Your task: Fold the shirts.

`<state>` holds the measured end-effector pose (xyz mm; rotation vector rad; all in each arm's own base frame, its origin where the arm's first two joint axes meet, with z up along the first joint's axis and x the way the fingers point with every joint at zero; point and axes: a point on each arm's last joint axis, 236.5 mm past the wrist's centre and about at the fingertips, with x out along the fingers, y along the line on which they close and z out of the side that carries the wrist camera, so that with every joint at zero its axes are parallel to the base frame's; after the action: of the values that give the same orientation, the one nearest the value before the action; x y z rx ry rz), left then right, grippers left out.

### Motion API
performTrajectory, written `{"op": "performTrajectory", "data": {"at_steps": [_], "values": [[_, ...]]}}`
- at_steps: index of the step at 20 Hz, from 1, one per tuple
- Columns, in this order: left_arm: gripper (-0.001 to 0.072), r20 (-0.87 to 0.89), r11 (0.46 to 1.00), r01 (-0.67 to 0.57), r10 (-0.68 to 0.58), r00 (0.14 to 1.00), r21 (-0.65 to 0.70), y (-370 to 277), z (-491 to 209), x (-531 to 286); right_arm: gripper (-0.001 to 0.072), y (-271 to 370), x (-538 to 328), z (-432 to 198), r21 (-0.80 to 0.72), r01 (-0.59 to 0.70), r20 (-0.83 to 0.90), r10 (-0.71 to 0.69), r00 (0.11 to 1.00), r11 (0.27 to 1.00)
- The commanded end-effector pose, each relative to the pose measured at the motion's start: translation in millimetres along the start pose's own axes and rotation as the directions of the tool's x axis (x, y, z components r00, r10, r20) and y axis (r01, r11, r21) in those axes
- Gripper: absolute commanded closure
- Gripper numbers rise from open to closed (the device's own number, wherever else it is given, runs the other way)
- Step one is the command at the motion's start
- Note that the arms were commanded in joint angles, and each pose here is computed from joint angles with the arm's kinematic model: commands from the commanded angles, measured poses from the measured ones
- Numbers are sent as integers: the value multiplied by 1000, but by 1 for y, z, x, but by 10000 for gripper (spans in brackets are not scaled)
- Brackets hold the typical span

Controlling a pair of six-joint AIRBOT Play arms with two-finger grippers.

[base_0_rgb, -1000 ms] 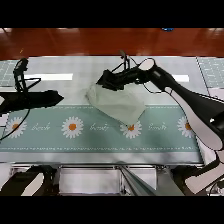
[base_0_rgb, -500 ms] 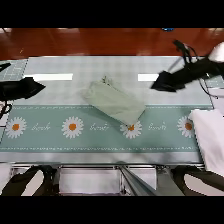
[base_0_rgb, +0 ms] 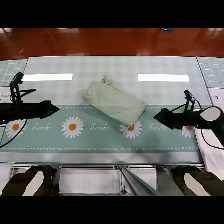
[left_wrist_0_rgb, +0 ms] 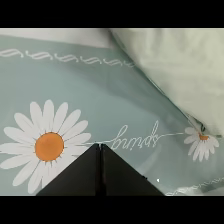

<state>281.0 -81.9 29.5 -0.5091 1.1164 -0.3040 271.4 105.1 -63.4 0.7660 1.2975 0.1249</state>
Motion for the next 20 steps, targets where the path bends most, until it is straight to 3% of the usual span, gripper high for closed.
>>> {"op": "performTrajectory", "data": {"at_steps": [1,9,10,11,13,17,20], "values": [[686,14,1000,0,0,1000,-18,5,-2,7,307,24,28,-8,117,-164,-38,170,985,980],[686,91,998,40,-35,995,-48,-3,16,7,308,77,96,-14,34,-194,-202,197,960,980],[686,91,998,40,-35,995,-48,-3,16,7,335,86,101,-9,-7,-208,-205,202,958,978],[686,92,998,39,-34,995,-47,-3,16,7,421,96,103,-2,-48,-229,-211,215,954,972],[686,113,998,34,-29,993,-48,-2,21,6,688,118,101,12,-131,-276,-222,244,944,952],[686,142,998,28,-20,990,-49,0,28,5,689,180,59,34,-301,-356,-284,274,919,885],[686,141,999,26,-21,990,-37,0,28,5,689,214,11,65,-469,-297,-239,204,949,832]]}}
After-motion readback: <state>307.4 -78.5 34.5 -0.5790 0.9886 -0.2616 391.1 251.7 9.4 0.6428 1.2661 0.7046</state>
